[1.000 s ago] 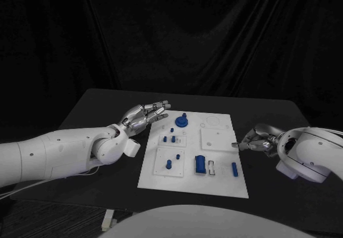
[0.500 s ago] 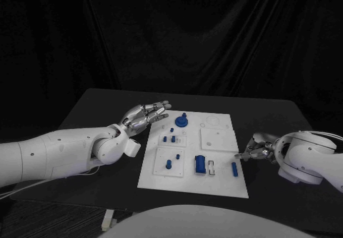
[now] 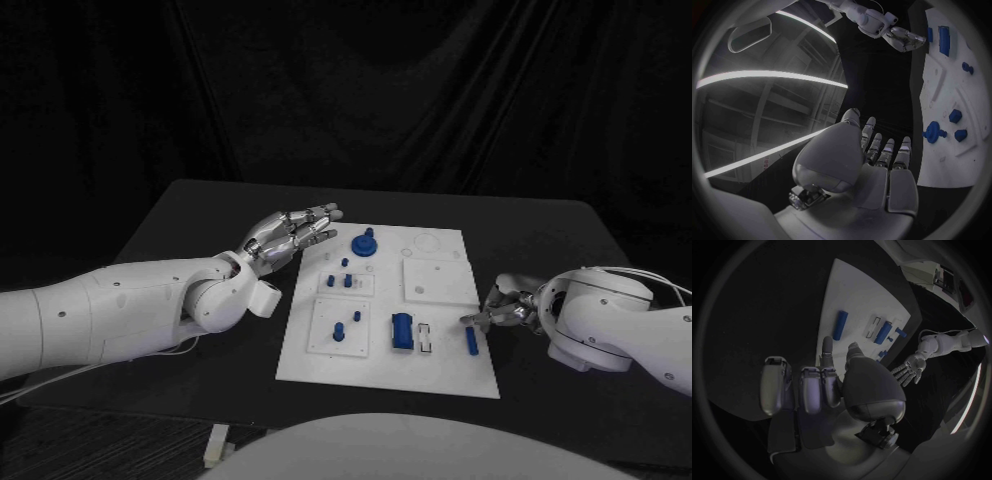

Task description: Assemble the parts on the task board

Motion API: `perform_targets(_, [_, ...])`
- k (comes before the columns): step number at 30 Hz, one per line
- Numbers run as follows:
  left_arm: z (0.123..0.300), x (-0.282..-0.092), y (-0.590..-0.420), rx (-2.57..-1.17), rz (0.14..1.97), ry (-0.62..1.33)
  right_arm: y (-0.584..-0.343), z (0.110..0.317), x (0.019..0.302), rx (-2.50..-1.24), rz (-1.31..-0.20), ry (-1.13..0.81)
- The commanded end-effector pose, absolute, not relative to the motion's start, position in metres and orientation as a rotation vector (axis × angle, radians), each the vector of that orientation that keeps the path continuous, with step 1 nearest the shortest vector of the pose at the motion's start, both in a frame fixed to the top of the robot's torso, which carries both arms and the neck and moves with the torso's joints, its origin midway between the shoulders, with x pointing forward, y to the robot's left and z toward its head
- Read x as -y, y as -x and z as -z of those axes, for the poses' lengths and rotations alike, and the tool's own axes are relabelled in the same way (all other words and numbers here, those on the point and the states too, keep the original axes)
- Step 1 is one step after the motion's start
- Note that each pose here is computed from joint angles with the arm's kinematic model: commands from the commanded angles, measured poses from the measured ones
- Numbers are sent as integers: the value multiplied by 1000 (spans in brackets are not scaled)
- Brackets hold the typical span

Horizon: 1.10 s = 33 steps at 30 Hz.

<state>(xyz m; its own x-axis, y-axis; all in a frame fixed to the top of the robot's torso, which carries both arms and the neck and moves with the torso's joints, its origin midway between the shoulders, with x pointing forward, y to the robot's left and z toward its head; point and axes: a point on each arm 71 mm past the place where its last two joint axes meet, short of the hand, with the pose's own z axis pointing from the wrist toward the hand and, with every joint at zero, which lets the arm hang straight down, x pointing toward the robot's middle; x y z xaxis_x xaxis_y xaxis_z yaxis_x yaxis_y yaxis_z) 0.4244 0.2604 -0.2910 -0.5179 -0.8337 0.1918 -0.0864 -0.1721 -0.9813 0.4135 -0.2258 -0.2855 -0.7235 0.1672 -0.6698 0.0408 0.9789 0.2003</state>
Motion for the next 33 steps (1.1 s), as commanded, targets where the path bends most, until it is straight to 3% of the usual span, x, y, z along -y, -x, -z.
perform_targets(1, [290,-259,-424,-1522,1772,1058,-411,288,225,-2397,-211,-169])
perform_targets(33, [290,-257,-423,-1531,1778,1061,-405,320,213,-2490,-178,-122])
